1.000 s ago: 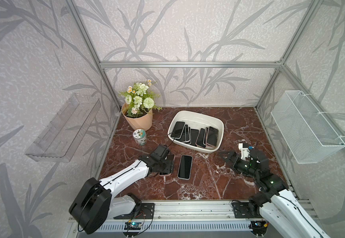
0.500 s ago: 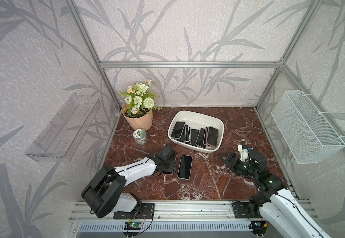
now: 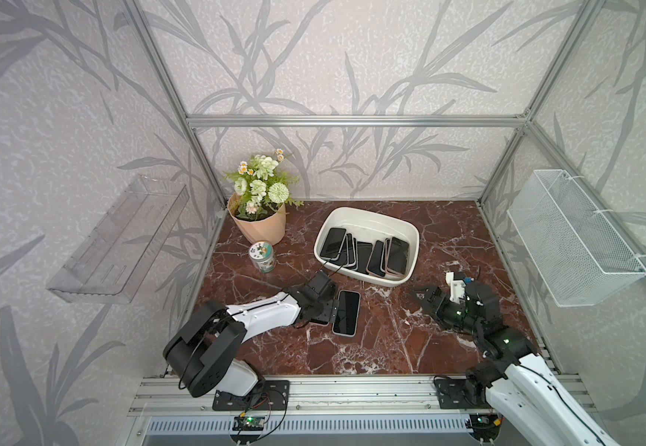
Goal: Take the phone out of the storage box
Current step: Place the phone at the center of the board.
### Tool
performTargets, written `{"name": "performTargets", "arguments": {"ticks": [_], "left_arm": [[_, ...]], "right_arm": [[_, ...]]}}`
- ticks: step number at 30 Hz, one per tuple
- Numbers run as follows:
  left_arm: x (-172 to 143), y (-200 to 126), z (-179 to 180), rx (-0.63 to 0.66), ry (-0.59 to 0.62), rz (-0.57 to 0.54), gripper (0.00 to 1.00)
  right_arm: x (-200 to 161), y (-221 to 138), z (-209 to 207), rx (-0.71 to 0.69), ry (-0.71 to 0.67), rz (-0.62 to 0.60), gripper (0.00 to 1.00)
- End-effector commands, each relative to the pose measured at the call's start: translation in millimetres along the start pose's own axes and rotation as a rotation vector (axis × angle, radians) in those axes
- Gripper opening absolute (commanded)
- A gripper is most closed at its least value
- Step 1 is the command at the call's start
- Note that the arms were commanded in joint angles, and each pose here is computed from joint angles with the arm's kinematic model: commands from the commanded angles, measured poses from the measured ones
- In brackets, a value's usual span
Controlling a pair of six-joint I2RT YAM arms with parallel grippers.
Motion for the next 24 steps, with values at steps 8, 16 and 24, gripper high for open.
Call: {"name": "performTargets", "arguments": {"ticks": [8,16,24], "left_arm": [[-9.4,-7.2,-16.5,-0.125,-0.041,0.059,0.93],[-6.3,-24.3,-19.0,-0.174,-0.066,0.015,0.93],[1.4,-51.9,-12.4,-0.176,-0.081,-0.053,0.99]], "right_arm": [[-2.6,-5.7,-3.6,-0.014,-0.014,-0.01,0.99],[-1.8,-10.1,0.9,-0.021,-0.023,-0.009,0.99],[0.0,-14.7,10.6,-0.016,-0.033,-0.004,0.99]]}}
Point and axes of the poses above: each gripper's point midway between its finger pads, its own y axis out along the fingers, its own z axis along the line the jaws close on, x = y × z, the point moved 4 cm from there along -y, back along the fingers, and after that the axes turned 3 degrees about y, right-handed, at the moved point
